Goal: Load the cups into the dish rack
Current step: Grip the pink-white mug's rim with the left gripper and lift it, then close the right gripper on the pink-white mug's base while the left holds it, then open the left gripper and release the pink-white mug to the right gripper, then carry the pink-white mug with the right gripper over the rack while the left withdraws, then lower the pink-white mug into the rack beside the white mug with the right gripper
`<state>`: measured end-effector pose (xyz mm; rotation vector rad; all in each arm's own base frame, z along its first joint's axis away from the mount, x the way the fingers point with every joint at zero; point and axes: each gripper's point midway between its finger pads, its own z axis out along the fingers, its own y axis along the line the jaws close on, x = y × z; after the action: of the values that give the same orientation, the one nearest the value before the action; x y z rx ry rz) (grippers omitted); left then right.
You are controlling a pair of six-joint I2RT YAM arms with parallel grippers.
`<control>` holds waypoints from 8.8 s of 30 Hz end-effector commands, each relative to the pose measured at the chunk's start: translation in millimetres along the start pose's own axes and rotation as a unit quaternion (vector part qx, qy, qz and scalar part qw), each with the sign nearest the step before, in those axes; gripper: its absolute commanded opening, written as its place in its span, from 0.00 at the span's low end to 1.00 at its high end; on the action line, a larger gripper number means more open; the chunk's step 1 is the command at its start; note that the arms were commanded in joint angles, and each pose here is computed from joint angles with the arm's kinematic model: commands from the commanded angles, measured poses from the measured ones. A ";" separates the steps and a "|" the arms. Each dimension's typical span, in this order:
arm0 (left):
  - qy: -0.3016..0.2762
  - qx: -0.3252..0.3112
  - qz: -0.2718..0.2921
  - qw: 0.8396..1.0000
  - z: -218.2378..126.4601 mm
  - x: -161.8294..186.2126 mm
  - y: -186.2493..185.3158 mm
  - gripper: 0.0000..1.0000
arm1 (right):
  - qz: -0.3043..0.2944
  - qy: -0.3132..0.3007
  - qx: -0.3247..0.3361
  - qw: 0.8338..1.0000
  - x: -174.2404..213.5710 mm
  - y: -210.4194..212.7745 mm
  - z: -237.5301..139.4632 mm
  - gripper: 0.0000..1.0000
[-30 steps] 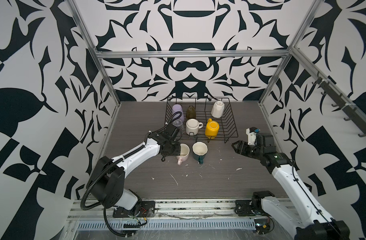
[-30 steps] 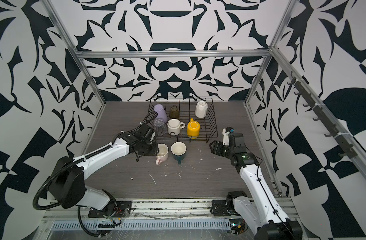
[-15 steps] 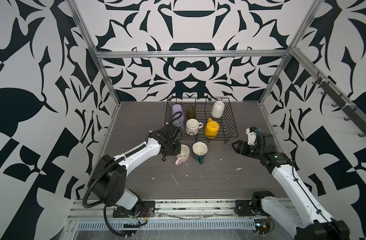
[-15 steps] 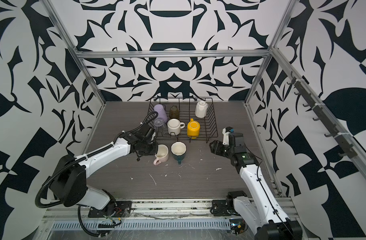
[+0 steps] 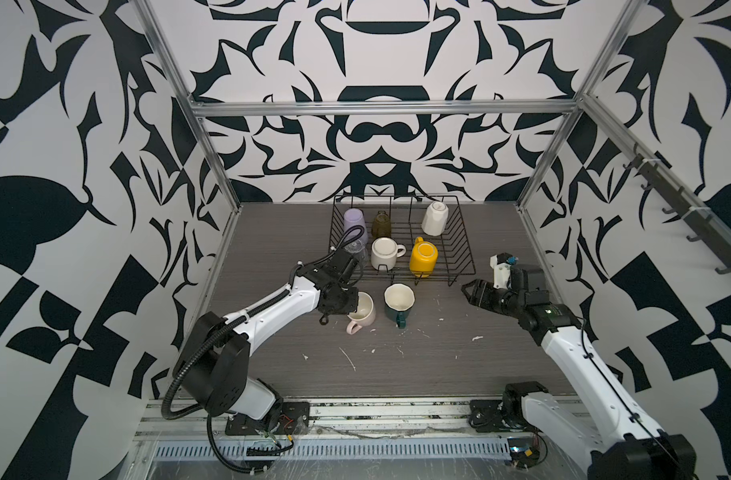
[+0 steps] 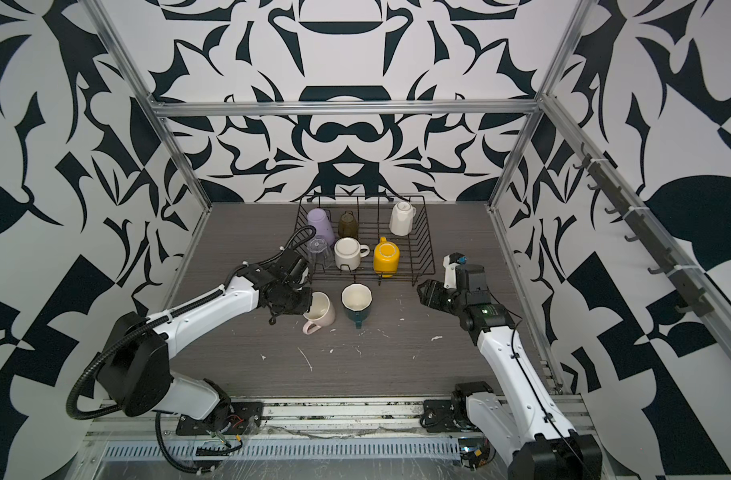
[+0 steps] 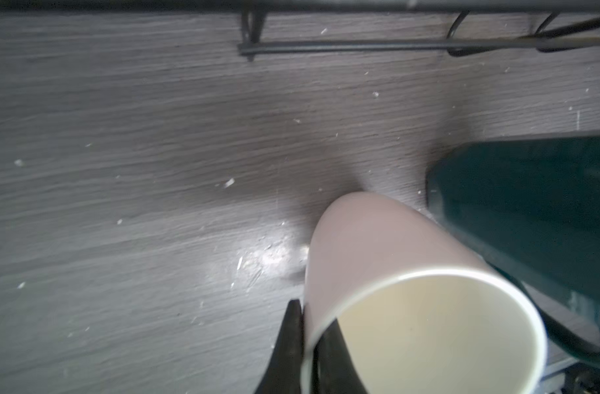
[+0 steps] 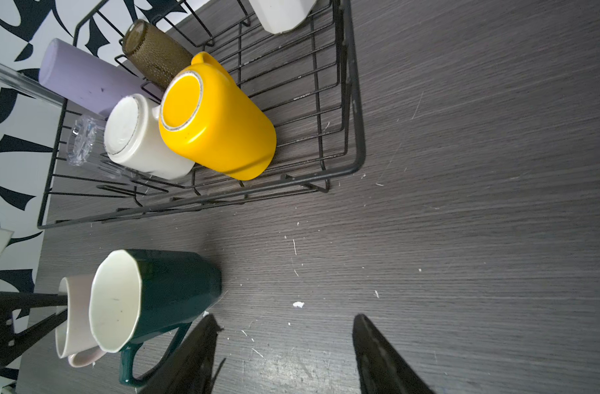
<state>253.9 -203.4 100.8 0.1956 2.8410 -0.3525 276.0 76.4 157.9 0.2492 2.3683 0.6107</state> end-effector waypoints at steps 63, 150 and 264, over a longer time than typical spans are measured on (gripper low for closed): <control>-0.207 0.568 0.197 0.772 -232.2 -62.1 -157.1 0.00 | -0.218 -0.085 -0.536 0.811 -24.8 268.1 -123.7 0.92; -0.184 0.572 0.177 0.779 -224.2 -66.1 -158.5 0.21 | -0.225 -0.101 -0.484 0.839 -40.1 279.5 -118.8 0.00; -0.403 0.069 -0.110 0.906 -172.5 -48.6 87.3 0.99 | -0.470 0.053 0.101 0.875 -191.7 174.2 173.9 0.00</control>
<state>272.4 -80.3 261.6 -0.1943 2.0042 -0.5228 530.1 228.7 176.8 -0.8944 2.4261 -0.0902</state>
